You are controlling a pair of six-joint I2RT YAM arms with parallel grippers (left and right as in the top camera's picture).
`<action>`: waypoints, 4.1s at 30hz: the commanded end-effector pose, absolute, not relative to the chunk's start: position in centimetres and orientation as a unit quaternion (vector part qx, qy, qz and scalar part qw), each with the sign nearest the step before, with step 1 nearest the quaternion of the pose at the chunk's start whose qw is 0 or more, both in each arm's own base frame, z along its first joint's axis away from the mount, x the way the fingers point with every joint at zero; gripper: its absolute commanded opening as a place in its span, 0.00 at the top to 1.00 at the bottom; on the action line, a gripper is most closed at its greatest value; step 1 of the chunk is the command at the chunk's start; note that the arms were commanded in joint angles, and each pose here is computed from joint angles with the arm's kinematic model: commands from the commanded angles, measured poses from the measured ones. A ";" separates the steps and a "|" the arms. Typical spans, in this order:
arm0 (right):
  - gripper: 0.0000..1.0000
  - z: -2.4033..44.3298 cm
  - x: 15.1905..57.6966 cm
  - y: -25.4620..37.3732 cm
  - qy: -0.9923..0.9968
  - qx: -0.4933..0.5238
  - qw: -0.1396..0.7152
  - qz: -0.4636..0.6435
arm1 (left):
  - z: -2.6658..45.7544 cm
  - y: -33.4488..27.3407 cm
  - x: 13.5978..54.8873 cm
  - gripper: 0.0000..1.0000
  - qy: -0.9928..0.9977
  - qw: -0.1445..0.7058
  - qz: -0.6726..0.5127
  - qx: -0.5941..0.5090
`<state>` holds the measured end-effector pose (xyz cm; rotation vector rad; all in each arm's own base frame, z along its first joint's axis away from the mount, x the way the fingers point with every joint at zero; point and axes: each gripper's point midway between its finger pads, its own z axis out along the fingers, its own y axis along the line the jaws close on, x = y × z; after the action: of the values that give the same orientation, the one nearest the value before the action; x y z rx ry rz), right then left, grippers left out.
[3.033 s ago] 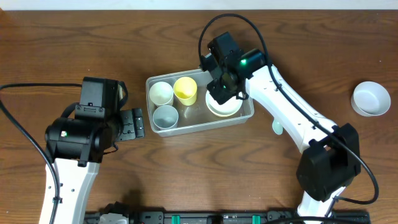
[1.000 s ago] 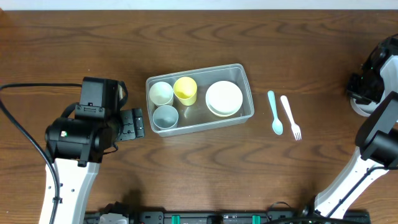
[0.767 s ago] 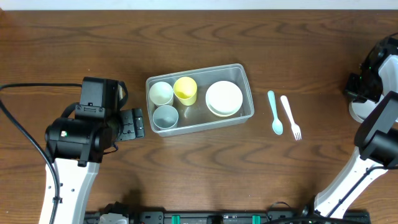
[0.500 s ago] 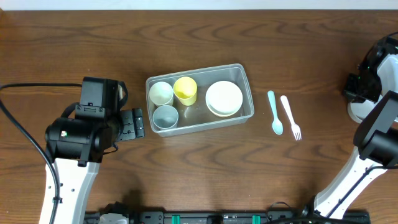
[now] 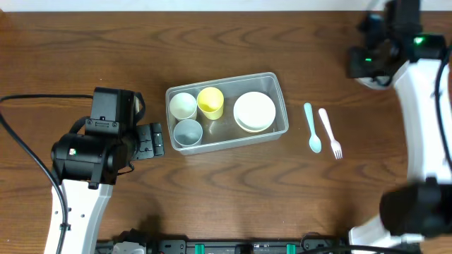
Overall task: Pack container
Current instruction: 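Stack the light-blue bowl onto the bowls in the container, release, then lower the right gripper onto the mint-green spoon and grasp it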
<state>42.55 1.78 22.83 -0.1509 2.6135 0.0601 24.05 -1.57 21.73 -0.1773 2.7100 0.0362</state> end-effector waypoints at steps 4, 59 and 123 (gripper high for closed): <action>0.99 24.8 39.0 14.4 0.921 -0.270 0.274 0.054 | 21.5 -1.3 24.0 0.08 0.976 0.206 0.016 -0.073; 0.84 13.8 33.0 21.7 0.970 -0.230 0.056 0.050 | 21.4 -1.3 23.9 0.08 0.976 0.205 0.016 -0.073; 0.13 20.2 33.8 5.2 0.987 -0.074 0.139 0.002 | 21.2 -1.3 23.5 0.07 0.978 0.195 0.018 -0.073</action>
<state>34.28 5.25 23.43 -0.0951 2.7526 0.0112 23.55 -1.49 21.51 -0.1770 2.7320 0.0428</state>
